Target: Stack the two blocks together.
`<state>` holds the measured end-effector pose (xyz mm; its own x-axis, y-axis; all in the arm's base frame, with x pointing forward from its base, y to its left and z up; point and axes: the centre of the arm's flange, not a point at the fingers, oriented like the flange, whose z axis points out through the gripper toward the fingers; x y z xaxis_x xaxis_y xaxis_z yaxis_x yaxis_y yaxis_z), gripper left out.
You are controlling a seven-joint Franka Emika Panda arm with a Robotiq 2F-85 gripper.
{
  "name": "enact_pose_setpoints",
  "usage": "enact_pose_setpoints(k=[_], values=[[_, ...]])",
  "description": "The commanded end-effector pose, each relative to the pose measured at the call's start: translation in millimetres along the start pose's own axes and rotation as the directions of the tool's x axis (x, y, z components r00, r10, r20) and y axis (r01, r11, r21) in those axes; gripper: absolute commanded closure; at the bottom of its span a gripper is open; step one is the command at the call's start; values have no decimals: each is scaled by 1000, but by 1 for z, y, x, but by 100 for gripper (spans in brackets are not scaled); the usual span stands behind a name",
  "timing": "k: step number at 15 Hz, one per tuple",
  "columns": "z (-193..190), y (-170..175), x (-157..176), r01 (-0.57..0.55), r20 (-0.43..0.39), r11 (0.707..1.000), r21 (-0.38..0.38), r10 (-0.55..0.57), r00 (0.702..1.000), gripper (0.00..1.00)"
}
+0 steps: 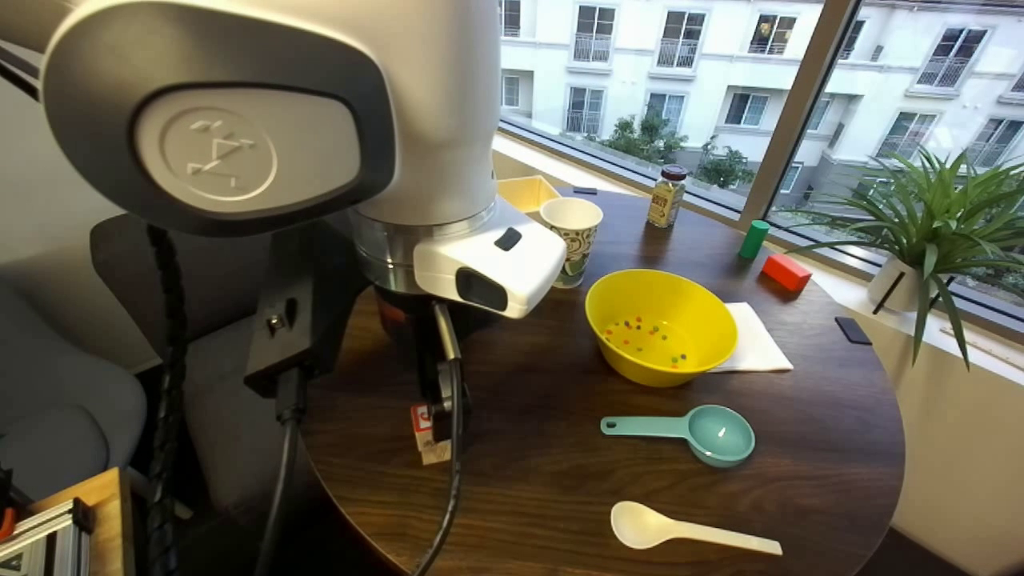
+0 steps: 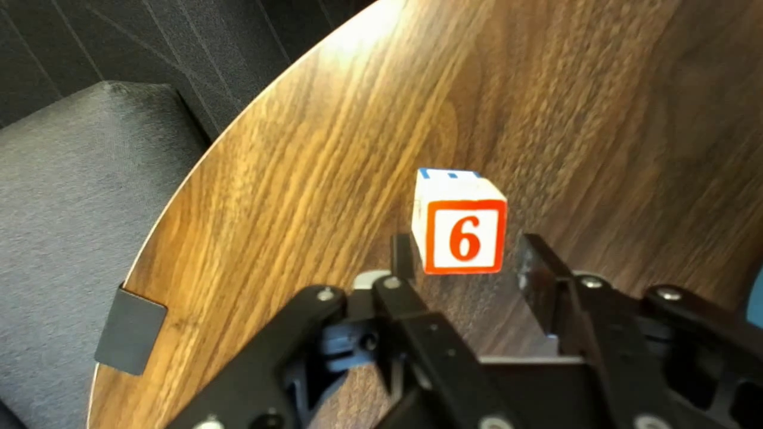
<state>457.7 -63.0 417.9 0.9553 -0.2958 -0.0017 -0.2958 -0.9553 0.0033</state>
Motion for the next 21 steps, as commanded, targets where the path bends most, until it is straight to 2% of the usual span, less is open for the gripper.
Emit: enact_pose_setpoints(k=[1,3,4,7,11,16,21], values=[[4,2,-2,-19,14,1000,15,19,1000,18],[3,3,-2,-20,12,1000,15,20,1000,2],[1,5,-2,-19,16,1000,19,18,1000,0],[-3,17,1,-20,66,998,63,16,998,0],[-4,30,9,-21,177,992,128,-2,984,0],[1,42,26,-32,292,991,132,-8,956,0],[14,41,49,-39,338,985,170,-21,941,0]])
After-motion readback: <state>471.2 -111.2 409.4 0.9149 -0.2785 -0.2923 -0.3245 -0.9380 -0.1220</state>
